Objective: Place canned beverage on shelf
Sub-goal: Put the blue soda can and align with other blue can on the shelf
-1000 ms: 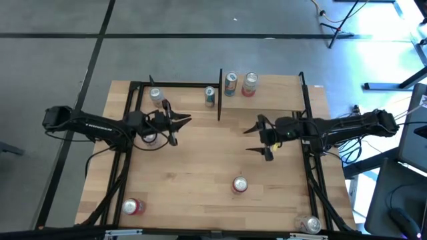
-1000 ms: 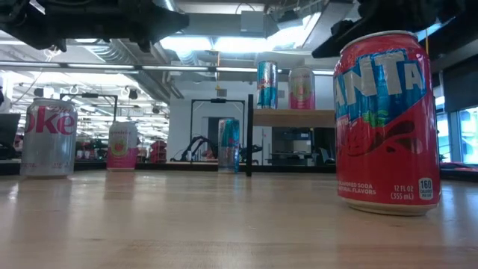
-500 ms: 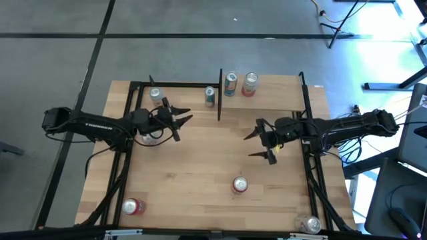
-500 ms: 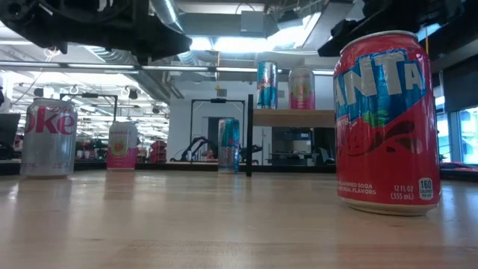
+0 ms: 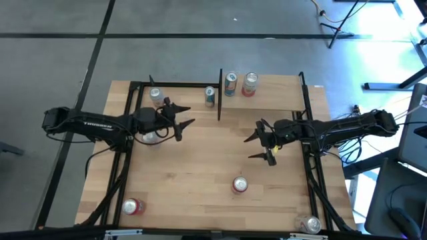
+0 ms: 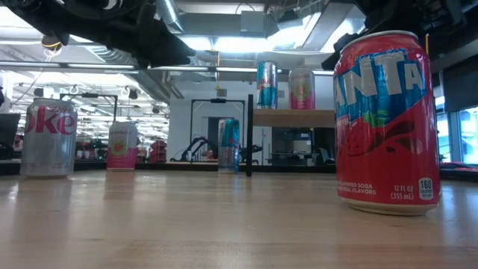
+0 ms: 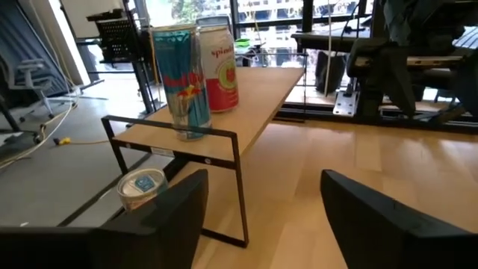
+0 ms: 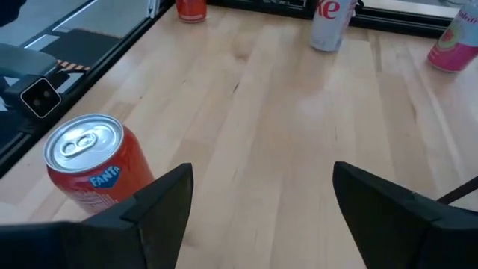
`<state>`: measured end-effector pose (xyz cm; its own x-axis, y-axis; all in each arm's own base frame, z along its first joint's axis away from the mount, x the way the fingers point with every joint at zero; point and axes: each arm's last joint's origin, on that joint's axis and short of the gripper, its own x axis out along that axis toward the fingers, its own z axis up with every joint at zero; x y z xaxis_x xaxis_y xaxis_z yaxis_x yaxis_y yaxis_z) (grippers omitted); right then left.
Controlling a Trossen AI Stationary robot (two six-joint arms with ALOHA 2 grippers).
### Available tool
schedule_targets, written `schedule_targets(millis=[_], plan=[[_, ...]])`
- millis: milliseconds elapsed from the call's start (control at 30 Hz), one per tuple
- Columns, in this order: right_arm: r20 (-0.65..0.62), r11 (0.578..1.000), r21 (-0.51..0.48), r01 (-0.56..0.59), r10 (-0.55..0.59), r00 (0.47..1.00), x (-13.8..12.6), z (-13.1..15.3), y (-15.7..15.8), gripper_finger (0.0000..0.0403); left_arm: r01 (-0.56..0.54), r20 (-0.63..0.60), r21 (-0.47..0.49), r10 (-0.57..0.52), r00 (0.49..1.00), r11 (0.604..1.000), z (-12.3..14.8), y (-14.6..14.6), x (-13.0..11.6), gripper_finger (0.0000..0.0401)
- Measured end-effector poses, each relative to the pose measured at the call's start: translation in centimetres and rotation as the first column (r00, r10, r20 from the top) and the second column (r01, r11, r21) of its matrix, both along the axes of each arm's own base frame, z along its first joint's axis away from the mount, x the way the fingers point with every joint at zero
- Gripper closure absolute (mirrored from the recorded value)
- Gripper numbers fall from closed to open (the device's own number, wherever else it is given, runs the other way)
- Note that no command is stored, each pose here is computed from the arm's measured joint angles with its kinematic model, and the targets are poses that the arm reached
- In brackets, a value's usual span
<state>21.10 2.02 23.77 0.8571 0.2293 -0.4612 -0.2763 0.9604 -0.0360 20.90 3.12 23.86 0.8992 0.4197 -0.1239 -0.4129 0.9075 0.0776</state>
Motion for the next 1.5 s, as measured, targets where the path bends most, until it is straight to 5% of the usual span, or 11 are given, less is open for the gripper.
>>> schedule_targets(millis=[267,567,933,1200,1500], plan=[[-0.044,0.999,0.041,0.025,-0.023,0.999,0.4,-0.6,0.0,0.01,0.092,0.018,0.016,-0.092,0.996,0.996,0.1,-0.1,0.5,0.0144],[-0.081,0.998,0.055,0.037,-0.032,0.996,1.3,-1.6,0.1,0.01,-0.032,-0.011,-0.056,0.031,0.999,0.998,-1.0,2.3,0.8,0.0139],[-0.067,0.998,0.057,0.036,-0.032,0.997,1.4,-1.5,0.1,0.01,-0.176,-0.083,-0.13,0.166,0.983,0.976,-1.4,6.7,4.1,0.0027],[-0.063,0.998,0.058,0.035,-0.032,0.998,1.4,-1.4,0.1,0.01,-0.253,-0.162,-0.092,0.236,0.958,0.963,-2.5,9.7,7.2,0.0021],[-0.066,0.997,0.063,0.039,-0.035,0.997,1.4,-1.5,0.1,0.01,-0.297,-0.226,-0.181,0.254,0.94,0.938,-4.3,14.4,9.1,0.0021]])
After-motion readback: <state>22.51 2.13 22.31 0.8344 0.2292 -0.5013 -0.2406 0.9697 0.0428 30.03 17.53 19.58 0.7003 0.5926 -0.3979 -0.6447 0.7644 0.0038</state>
